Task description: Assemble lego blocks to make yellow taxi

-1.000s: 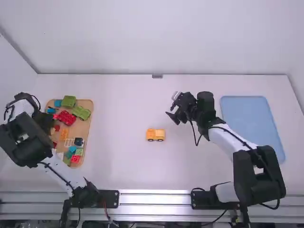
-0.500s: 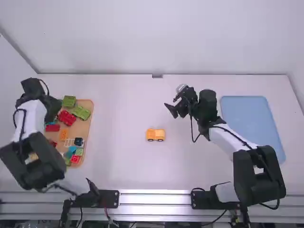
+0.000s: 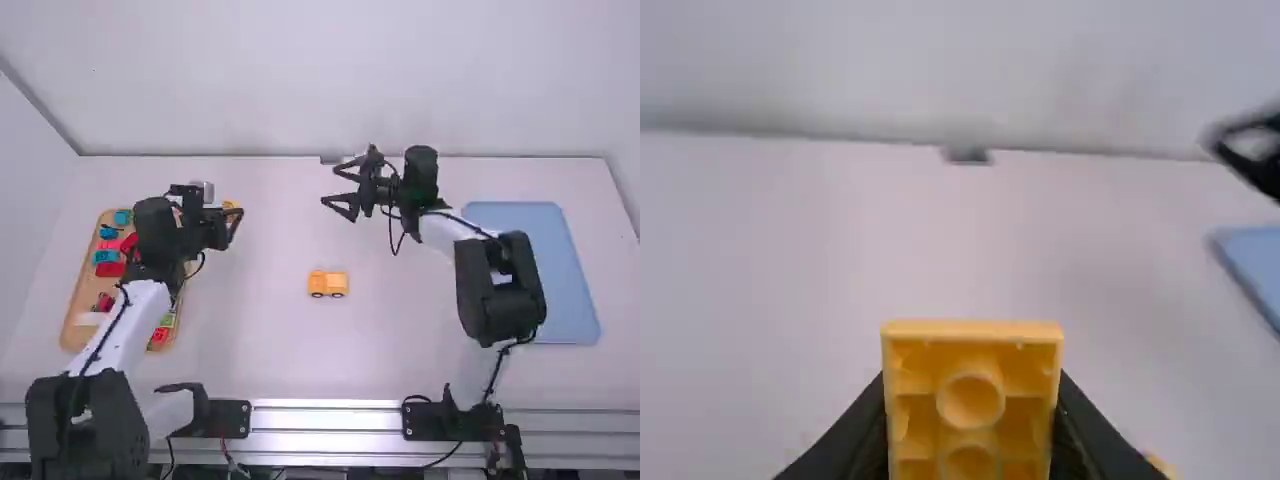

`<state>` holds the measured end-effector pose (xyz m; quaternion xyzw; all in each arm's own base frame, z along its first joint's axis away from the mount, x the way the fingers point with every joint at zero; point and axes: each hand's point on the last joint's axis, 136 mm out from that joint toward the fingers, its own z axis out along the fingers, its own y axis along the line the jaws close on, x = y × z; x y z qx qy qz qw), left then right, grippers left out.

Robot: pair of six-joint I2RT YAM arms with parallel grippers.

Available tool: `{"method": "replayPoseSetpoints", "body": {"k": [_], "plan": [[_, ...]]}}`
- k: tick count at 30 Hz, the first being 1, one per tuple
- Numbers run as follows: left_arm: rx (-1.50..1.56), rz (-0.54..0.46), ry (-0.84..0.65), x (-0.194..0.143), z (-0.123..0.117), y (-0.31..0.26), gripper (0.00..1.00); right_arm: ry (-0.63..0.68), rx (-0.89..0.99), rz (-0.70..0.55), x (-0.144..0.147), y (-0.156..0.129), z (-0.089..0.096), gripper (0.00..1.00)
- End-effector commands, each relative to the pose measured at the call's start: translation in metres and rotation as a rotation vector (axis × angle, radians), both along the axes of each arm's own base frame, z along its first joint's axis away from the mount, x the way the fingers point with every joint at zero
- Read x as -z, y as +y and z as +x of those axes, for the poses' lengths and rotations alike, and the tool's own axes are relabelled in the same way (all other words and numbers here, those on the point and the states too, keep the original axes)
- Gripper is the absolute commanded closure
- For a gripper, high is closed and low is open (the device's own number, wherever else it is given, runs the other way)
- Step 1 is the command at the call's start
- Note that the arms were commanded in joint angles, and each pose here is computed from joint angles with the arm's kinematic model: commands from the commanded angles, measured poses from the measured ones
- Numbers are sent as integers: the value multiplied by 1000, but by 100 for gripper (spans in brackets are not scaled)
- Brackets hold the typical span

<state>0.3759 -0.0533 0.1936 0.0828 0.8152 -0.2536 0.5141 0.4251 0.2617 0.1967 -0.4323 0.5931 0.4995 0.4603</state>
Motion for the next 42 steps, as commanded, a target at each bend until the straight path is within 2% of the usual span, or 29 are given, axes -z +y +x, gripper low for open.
{"method": "replayPoseSetpoints", "body": {"k": [1,3,5,11,13,16,25,28,32,38,42], "plan": [[313,-28,-113,-8,-24,-46,98,29,-357,77,-16,8,-42,2],[413,-43,-166,-9,-29,-61,98,113,-371,71,-14,17,-39,2],[471,-45,-200,-9,-32,-70,98,144,-381,68,-14,22,-39,2],[572,-46,-276,6,-21,-94,98,146,-427,64,-17,40,-50,1],[649,-62,-328,6,-26,-101,98,154,-435,63,-16,44,-53,1],[718,-83,-373,4,-30,-104,98,169,-446,61,-16,48,-56,7],[727,-129,-343,7,-15,-112,98,136,-490,62,-15,63,-70,27],[773,-135,-363,-1,-18,-115,98,84,-490,69,-12,62,-71,28],[742,-159,-334,-8,-10,-113,98,29,-477,73,-9,63,-70,32],[740,-150,-355,-10,-9,-114,98,21,-445,66,-8,65,-64,44],[711,-142,-352,-9,-5,-118,98,17,-445,67,-9,65,-64,46]]}}
